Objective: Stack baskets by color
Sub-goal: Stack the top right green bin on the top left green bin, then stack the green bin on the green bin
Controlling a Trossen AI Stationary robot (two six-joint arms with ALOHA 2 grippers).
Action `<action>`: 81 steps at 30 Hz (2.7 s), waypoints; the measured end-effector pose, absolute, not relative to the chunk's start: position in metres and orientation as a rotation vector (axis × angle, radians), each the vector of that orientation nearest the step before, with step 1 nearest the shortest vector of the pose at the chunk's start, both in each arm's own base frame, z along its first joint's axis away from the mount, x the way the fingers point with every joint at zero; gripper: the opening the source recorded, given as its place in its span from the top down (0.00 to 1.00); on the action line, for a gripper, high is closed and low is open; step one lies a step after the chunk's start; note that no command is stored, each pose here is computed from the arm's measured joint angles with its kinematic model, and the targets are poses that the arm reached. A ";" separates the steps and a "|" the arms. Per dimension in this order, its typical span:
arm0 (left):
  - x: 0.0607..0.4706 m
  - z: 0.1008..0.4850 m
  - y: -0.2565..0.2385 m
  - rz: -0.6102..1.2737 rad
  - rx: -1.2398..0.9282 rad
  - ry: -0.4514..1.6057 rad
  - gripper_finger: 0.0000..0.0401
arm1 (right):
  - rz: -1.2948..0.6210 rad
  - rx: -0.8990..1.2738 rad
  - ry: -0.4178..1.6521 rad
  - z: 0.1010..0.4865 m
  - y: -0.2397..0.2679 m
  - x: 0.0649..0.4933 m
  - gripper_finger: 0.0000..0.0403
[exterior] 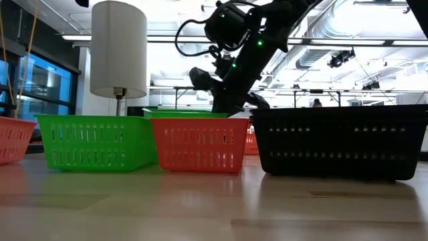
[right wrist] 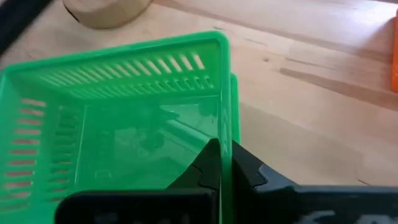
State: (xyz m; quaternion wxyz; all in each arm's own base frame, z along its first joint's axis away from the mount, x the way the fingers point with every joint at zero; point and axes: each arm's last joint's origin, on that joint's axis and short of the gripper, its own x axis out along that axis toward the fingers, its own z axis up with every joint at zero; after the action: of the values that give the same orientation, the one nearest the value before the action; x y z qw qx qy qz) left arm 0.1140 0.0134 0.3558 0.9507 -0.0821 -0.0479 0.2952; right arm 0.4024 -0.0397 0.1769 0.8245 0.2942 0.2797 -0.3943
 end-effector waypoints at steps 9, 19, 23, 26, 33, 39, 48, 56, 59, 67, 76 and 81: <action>0.114 0.356 0.013 0.601 -0.166 -0.095 1.00 | -0.792 0.546 0.665 0.175 -0.042 0.401 1.00; 0.114 0.355 0.013 0.601 -0.165 -0.093 1.00 | -0.760 0.564 0.721 0.184 -0.055 0.393 0.71; 0.114 0.355 0.013 0.602 -0.164 -0.091 1.00 | -0.738 0.491 0.727 0.206 -0.061 0.382 0.53; 0.114 0.355 0.013 0.603 -0.164 -0.090 1.00 | -0.692 0.418 0.763 0.227 -0.064 0.367 0.42; 0.116 0.354 0.013 0.603 -0.160 -0.080 1.00 | -0.622 0.316 0.849 0.247 -0.051 0.294 0.34; 0.117 0.352 0.013 0.596 -0.144 -0.051 1.00 | -0.495 0.580 0.549 0.230 -0.029 0.215 0.34; 0.125 0.346 0.012 0.556 -0.127 0.004 1.00 | -0.215 0.545 0.020 0.246 -0.007 0.165 0.35; 0.128 0.345 0.012 0.552 -0.123 0.020 1.00 | -0.186 0.355 -0.011 0.253 -0.004 0.161 0.43; 0.129 0.345 0.011 0.534 -0.132 0.019 1.00 | -0.184 0.354 -0.012 0.253 -0.004 0.161 0.47; 0.129 0.345 0.011 0.528 -0.132 0.019 1.00 | -0.129 0.356 -0.018 0.255 -0.003 0.159 0.69; 0.129 0.345 0.011 0.525 -0.132 0.019 1.00 | -0.067 0.345 -0.067 0.263 -0.001 0.150 0.98; 0.129 0.345 0.011 0.516 -0.132 0.020 1.00 | -0.070 0.335 -0.106 0.268 -0.002 0.143 1.00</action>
State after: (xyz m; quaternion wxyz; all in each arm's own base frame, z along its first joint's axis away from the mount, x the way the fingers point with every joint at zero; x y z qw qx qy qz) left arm 0.1289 0.0107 0.3448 0.9648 -0.0653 0.0099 0.2547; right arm 0.1433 -0.0016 0.2679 0.9840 0.1664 -0.0529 -0.0346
